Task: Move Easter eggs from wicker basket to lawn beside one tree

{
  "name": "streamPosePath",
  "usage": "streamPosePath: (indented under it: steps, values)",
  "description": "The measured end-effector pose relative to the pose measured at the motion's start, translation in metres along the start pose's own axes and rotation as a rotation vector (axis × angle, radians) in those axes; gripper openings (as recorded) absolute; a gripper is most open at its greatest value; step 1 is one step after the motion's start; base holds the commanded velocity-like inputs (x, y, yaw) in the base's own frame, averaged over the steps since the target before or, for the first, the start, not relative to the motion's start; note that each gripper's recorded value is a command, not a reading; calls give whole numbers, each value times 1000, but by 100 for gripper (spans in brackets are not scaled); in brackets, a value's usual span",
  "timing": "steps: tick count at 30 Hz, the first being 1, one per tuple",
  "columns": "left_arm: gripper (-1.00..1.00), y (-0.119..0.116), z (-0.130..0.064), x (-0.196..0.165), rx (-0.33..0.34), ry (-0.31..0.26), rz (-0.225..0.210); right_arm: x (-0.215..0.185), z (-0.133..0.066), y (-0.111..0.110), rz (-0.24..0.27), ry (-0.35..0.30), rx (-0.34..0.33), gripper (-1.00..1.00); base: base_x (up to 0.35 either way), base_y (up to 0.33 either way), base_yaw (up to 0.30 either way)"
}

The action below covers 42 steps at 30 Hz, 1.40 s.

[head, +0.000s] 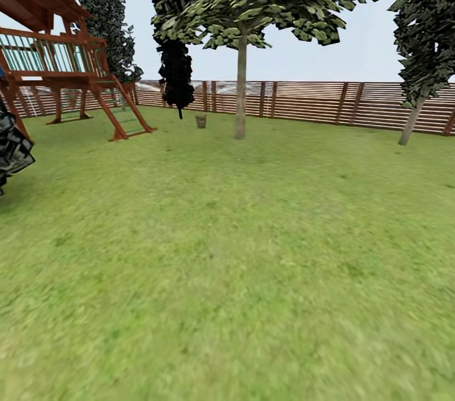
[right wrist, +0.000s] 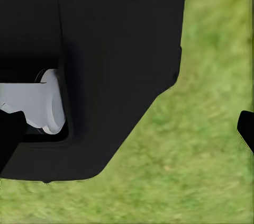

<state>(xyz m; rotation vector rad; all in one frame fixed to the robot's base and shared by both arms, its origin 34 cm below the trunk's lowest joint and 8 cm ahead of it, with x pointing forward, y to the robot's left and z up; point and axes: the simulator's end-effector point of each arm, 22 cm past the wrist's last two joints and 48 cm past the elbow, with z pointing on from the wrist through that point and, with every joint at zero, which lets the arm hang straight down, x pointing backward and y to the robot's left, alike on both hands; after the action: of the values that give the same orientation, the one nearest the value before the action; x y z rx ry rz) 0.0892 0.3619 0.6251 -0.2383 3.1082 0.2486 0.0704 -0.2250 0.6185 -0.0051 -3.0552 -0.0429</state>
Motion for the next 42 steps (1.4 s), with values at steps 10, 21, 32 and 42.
streamPosePath:
  steps: [10, 21, 32, 42]
  values:
    - [100, 0, 0, 0, 0, 0, 0, 0, 0, 0, 0, 0, 0, 100, 337, 0, 0]
    - [100, 0, 0, 0, 0, 0, 0, 0, 0, 0, 0, 0, 0, 100, 337, 0, 0]
    - [100, 0, 0, 0, 0, 0, 0, 0, 0, 0, 0, 0, 0, 100, 337, 0, 0]
    - [100, 0, 0, 0, 0, -1, 1, 0, 0, 0, 0, 0, 0, 100, 337, 1, 0]
